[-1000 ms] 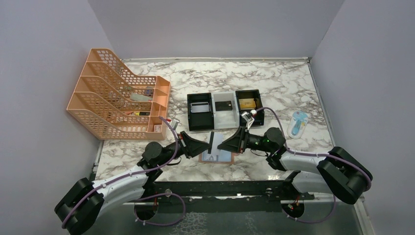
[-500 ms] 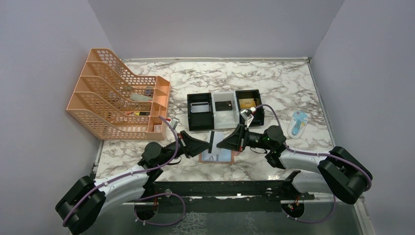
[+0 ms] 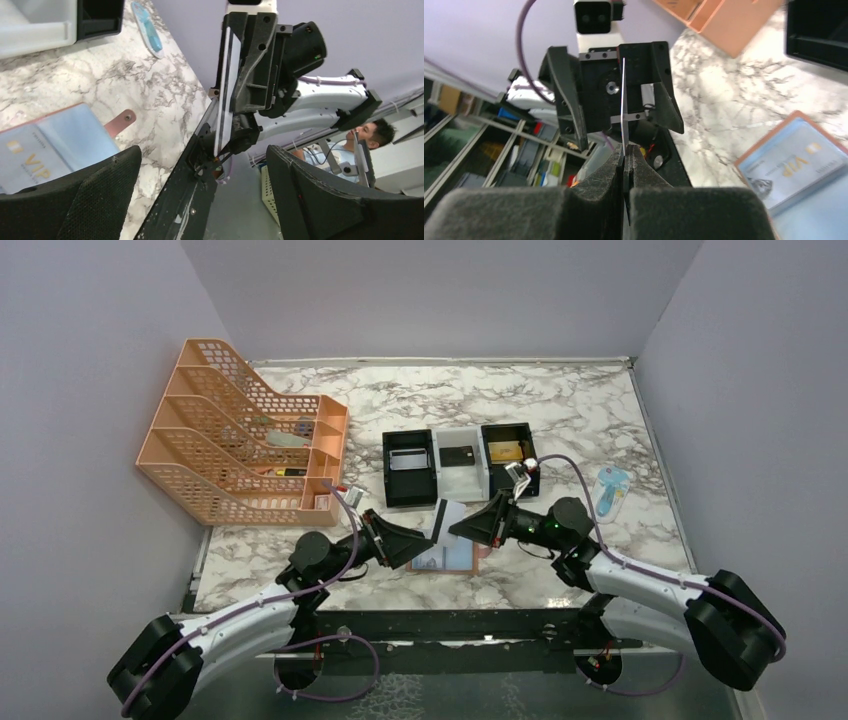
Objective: Take the credit cards out of the card holder
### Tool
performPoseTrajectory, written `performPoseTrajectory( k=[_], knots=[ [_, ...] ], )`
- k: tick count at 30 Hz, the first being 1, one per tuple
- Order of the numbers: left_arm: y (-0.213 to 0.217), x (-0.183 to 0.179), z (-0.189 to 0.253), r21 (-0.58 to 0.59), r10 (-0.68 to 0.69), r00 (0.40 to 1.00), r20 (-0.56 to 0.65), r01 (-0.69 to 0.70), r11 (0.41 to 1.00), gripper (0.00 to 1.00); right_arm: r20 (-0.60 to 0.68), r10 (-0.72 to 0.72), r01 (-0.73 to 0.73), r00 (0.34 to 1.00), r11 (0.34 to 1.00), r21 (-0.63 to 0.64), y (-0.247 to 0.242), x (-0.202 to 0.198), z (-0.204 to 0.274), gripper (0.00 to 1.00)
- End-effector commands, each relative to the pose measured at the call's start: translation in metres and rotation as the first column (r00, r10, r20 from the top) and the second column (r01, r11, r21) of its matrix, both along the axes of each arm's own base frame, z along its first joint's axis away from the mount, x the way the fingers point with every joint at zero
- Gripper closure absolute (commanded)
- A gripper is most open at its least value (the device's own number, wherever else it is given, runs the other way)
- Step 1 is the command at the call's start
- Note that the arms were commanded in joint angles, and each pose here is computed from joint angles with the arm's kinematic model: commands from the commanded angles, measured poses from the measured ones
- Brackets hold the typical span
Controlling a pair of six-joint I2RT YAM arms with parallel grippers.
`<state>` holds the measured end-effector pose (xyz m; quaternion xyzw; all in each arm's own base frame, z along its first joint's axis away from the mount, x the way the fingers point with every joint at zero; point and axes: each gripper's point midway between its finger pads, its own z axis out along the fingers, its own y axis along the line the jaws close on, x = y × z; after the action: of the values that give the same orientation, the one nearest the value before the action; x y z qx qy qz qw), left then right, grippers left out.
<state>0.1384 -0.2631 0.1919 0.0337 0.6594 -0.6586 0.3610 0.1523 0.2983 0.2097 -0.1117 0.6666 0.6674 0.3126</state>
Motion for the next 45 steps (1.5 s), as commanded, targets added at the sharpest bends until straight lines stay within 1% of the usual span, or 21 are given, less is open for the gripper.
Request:
performPoseTrajectory(
  k=[1, 4, 6, 8, 10, 12, 14, 17, 20, 21, 23, 25, 27, 29, 34, 38, 39, 43, 45],
  knots=[
    [0.008, 0.015, -0.023, 0.137, 0.096, 0.995, -0.021, -0.092, 0.986, 0.01, 0.005, -0.171, 0.170, 0.985, 0.973, -0.153, -0.013, 0.025, -0.026, 0.99],
    [0.015, 0.025, -0.034, 0.249, 0.152, 0.988, -0.015, -0.143, 0.958, 0.01, 0.038, -0.243, 0.245, 0.969, 0.944, -0.220, -0.022, 0.036, -0.031, 0.99],
    [0.024, 0.034, -0.044, 0.350, 0.215, 0.977, -0.015, -0.196, 0.916, 0.01, 0.075, -0.277, 0.287, 0.958, 0.923, -0.255, -0.027, 0.042, -0.032, 0.99],
    [0.042, 0.044, -0.054, 0.481, 0.300, 0.954, -0.011, -0.258, 0.838, 0.01, 0.113, -0.296, 0.316, 0.949, 0.903, -0.291, -0.031, 0.048, -0.032, 0.99],
    [0.061, 0.052, -0.057, 0.598, 0.374, 0.927, 0.014, -0.308, 0.740, 0.01, 0.152, -0.310, 0.344, 0.938, 0.882, -0.322, -0.034, 0.054, -0.030, 0.99],
    [0.078, 0.058, -0.053, 0.676, 0.434, 0.900, 0.041, -0.345, 0.651, 0.01, 0.188, -0.324, 0.371, 0.927, 0.862, -0.346, -0.037, 0.062, -0.025, 0.99],
    [0.087, 0.065, -0.040, 0.711, 0.459, 0.885, 0.080, -0.373, 0.595, 0.01, 0.236, -0.330, 0.398, 0.914, 0.842, -0.365, -0.038, 0.070, -0.019, 0.99],
    [0.092, 0.076, -0.027, 0.749, 0.472, 0.872, 0.131, -0.399, 0.529, 0.01, 0.309, -0.319, 0.427, 0.896, 0.810, -0.402, -0.036, 0.084, -0.014, 0.99],
    [0.103, 0.088, -0.023, 0.810, 0.492, 0.853, 0.175, -0.409, 0.420, 0.01, 0.376, -0.253, 0.412, 0.891, 0.800, -0.437, -0.025, 0.096, -0.008, 0.99],
    [0.105, 0.091, -0.024, 0.829, 0.482, 0.857, 0.182, -0.398, 0.393, 0.01, 0.404, -0.227, 0.408, 0.886, 0.796, -0.448, -0.021, 0.101, -0.004, 0.99],
    [0.103, 0.098, -0.027, 0.851, 0.444, 0.881, 0.160, -0.351, 0.390, 0.01, 0.433, -0.204, 0.415, 0.878, 0.776, -0.475, -0.015, 0.113, -0.006, 0.99],
    [0.106, 0.106, -0.030, 0.856, 0.443, 0.890, 0.110, -0.311, 0.412, 0.01, 0.468, -0.187, 0.429, 0.864, 0.759, -0.490, -0.010, 0.125, -0.006, 0.99],
    [0.116, 0.115, -0.028, 0.848, 0.458, 0.885, 0.084, -0.305, 0.434, 0.01, 0.502, -0.167, 0.443, 0.849, 0.743, -0.503, -0.006, 0.136, -0.006, 0.99],
    [0.131, 0.125, -0.027, 0.846, 0.491, 0.867, 0.084, -0.322, 0.425, 0.01, 0.526, -0.146, 0.457, 0.838, 0.716, -0.529, -0.002, 0.148, -0.012, 0.99],
    [0.167, 0.142, -0.033, 0.871, 0.572, 0.805, 0.157, -0.387, 0.304, 0.01, 0.589, -0.047, 0.461, 0.807, 0.673, -0.578, 0.012, 0.171, -0.017, 0.99],
    [0.178, 0.146, -0.023, 0.845, 0.607, 0.762, 0.224, -0.462, 0.269, 0.01, 0.638, -0.007, 0.485, 0.770, 0.657, -0.578, 0.024, 0.184, -0.015, 0.99],
    [0.184, 0.146, -0.020, 0.839, 0.620, 0.746, 0.245, -0.484, 0.250, 0.01, 0.651, 0.004, 0.491, 0.759, 0.654, -0.576, 0.027, 0.185, -0.015, 0.99],
    [0.213, 0.138, -0.014, 0.821, 0.673, 0.658, 0.338, -0.556, 0.131, 0.01, 0.699, 0.085, 0.508, 0.710, 0.625, -0.593, 0.044, 0.190, -0.022, 0.99],
    [0.221, 0.134, -0.007, 0.795, 0.699, 0.618, 0.360, -0.595, 0.117, 0.01, 0.712, 0.132, 0.521, 0.690, 0.591, -0.615, 0.053, 0.192, -0.028, 0.99]
  ],
)
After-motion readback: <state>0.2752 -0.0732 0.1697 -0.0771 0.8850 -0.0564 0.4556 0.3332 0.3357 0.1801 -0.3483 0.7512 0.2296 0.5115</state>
